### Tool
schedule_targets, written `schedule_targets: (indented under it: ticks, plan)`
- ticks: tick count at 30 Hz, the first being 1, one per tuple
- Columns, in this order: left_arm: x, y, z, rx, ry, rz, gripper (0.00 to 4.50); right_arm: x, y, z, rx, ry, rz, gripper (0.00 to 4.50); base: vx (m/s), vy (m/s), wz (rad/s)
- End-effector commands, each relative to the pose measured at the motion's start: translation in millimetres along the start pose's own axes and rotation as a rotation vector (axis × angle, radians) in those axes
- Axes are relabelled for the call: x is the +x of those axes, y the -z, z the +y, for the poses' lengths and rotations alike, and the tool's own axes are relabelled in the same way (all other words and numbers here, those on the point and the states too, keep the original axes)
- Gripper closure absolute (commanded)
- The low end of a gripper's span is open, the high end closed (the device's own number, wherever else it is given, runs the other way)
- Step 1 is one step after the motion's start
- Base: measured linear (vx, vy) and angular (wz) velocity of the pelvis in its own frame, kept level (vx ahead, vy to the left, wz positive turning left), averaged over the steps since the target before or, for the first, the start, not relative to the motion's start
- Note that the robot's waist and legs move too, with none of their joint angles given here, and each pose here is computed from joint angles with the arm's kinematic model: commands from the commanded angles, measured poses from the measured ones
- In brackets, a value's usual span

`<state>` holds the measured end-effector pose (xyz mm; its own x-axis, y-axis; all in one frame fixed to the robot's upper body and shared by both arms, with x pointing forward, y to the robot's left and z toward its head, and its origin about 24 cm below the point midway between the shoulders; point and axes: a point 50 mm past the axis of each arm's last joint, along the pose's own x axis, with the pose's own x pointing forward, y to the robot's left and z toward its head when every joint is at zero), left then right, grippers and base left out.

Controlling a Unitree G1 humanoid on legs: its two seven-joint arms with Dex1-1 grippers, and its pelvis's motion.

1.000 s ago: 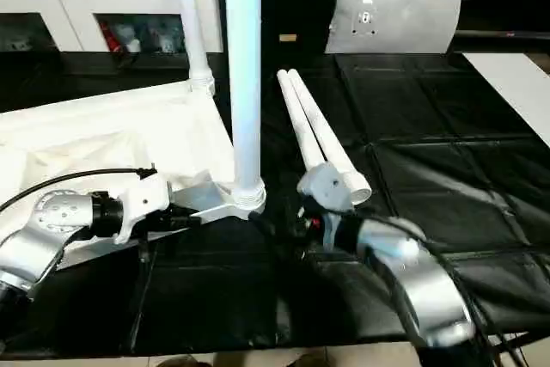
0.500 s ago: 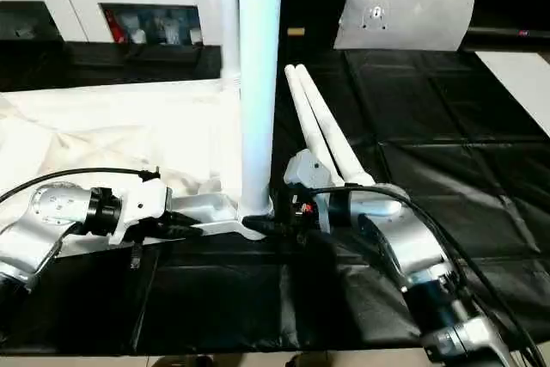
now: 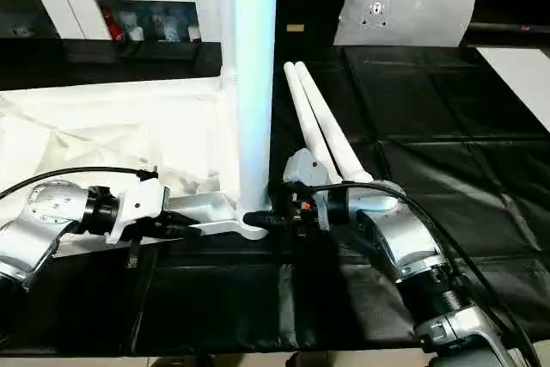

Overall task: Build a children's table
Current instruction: Rotate leg to tighten

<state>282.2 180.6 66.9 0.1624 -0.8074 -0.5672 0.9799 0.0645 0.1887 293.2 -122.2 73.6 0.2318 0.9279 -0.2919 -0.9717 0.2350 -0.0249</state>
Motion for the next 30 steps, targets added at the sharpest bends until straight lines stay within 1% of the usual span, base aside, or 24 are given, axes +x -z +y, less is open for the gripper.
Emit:
schedule_targets:
  ticks: [1, 3, 4, 5, 7, 9, 10, 12, 13, 14, 15, 16, 17, 18, 19, 21, 22, 23, 24, 25, 26, 27, 29, 30]
  plan:
    - [6.3, -1.2, -6.6, 0.006, 0.044, 0.017, 4.5, 5.1, 5.0, 3.6, 0.013, -0.025, 0.012, 1.97, 0.0, 0.0, 0.0]
    - [7.4, -4.1, -3.2, -0.008, -0.043, 0.003, 4.5, 9.6, 10.1, 7.2, 0.048, -0.001, 0.018, 1.98, 0.0, 0.0, 0.0]
    - [8.7, -6.3, -1.2, -0.038, -0.105, 0.0, 4.5, 15.3, 13.1, 8.8, 0.073, 0.05, 0.012, 1.98, 0.0, 0.0, 0.0]
    - [8.7, -6.3, -1.2, -0.038, -0.105, 0.0, 4.5, 15.3, 13.1, 8.8, 0.073, 0.05, 0.012, 1.98, 0.0, 0.0, 0.0]
    - [9.9, -8.4, 0.3, -0.071, -0.159, -0.004, 4.5, 20.6, 15.3, 10.3, 0.098, 0.098, 0.004, 2.0, 0.0, 0.0, 0.0]
    - [13.0, -13.5, 1.8, -0.134, -0.229, -0.03, 4.5, 30.0, 16.1, 12.3, 0.143, 0.164, -0.022, 2.01, 0.0, 0.0, 0.0]
    - [20.5, -25.2, 2.4, -0.21, -0.319, -0.077, 4.5, 47.1, 14.7, 16.4, 0.215, 0.25, -0.061, 2.01, 0.0, 0.0, 0.0]
    - [26.2, -32.9, 2.0, -0.251, -0.371, -0.1, 4.5, 58.5, 13.0, 19.0, 0.258, 0.297, -0.078, 2.04, 0.0, 0.0, 0.0]
    - [35.9, -42.2, 1.2, -0.287, -0.431, -0.114, 4.5, 72.9, 10.0, 21.3, 0.29, 0.356, -0.086, 2.07, 0.0, 0.0, 0.0]
    - [35.9, -42.2, 1.2, -0.287, -0.431, -0.114, 4.5, 72.9, 10.0, 21.3, 0.29, 0.356, -0.086, 2.09, 0.0, 0.0, 0.0]
    - [41.2, -46.7, 0.8, -0.301, -0.458, -0.118, 4.5, 78.8, 8.5, 21.6, 0.301, 0.39, -0.088, 2.09, 0.0, 0.0, 0.0]
    - [41.2, -46.7, 0.8, -0.301, -0.458, -0.118, 4.5, 78.8, 8.5, 21.6, 0.301, 0.39, -0.088, 2.1, 0.0, 0.0, 0.0]
    - [47.6, -52.3, 0.5, -0.312, -0.485, -0.123, 4.5, 84.4, 7.3, 21.5, 0.323, 0.428, -0.09, 2.1, 0.0, 0.0, 0.0]
    - [48.7, -53.2, 0.4, -0.313, -0.488, -0.124, 4.5, 85.1, 7.1, 21.4, 0.326, 0.434, -0.09, 2.1, 0.0, 0.0, 0.0]
    - [59.8, -62.1, -0.4, -0.318, -0.509, -0.139, 4.5, 91.2, 6.0, 19.4, 0.352, 0.5, -0.086, 2.1, 0.0, 0.0, 0.0]
    - [63.9, -62.7, -1.1, -0.293, -0.504, -0.122, 4.5, 90.3, 5.7, 16.1, 0.342, 0.536, -0.093, 2.1, 0.0, 0.0, 0.0]
    - [63.1, -59.0, -0.9, -0.27, -0.499, -0.098, 4.5, 87.1, 6.4, 13.6, 0.333, 0.549, -0.098, 1.75, 0.0, 0.0, 0.0]
    - [62.7, -58.2, -0.9, -0.267, -0.499, -0.092, 4.5, 86.4, 6.5, 13.0, 0.334, 0.552, -0.1, 1.54, 0.0, 0.0, 0.0]
    - [61.0, -55.0, -0.8, -0.254, -0.5, -0.066, 4.5, 83.2, 6.9, 10.8, 0.337, 0.565, -0.108, 1.54, 0.0, 0.0, 0.0]
    - [59.8, -53.4, -0.7, -0.248, -0.499, -0.054, 4.5, 81.0, 7.1, 9.3, 0.339, 0.574, -0.113, 1.35, 0.0, 0.0, 0.0]
    - [58.6, -51.9, -0.6, -0.242, -0.499, -0.042, 4.5, 78.9, 7.3, 7.9, 0.341, 0.582, -0.118, 1.27, 0.0, 0.0, 0.0]
    - [55.3, -49.2, -0.6, -0.243, -0.501, -0.028, 4.5, 74.5, 7.8, 5.8, 0.339, 0.591, -0.124, 1.27, 0.0, 0.0, 0.0]
    - [43.4, -39.8, -1.3, -0.245, -0.493, 0.012, 4.5, 58.6, 6.2, -0.3, 0.314, 0.596, -0.154, 0.99, 0.0, 0.0, 0.0]
    - [42.7, -39.2, -1.4, -0.244, -0.492, 0.015, 4.5, 57.7, 5.9, -0.4, 0.31, 0.594, -0.156, 0.99, 0.0, 0.0, 0.0]
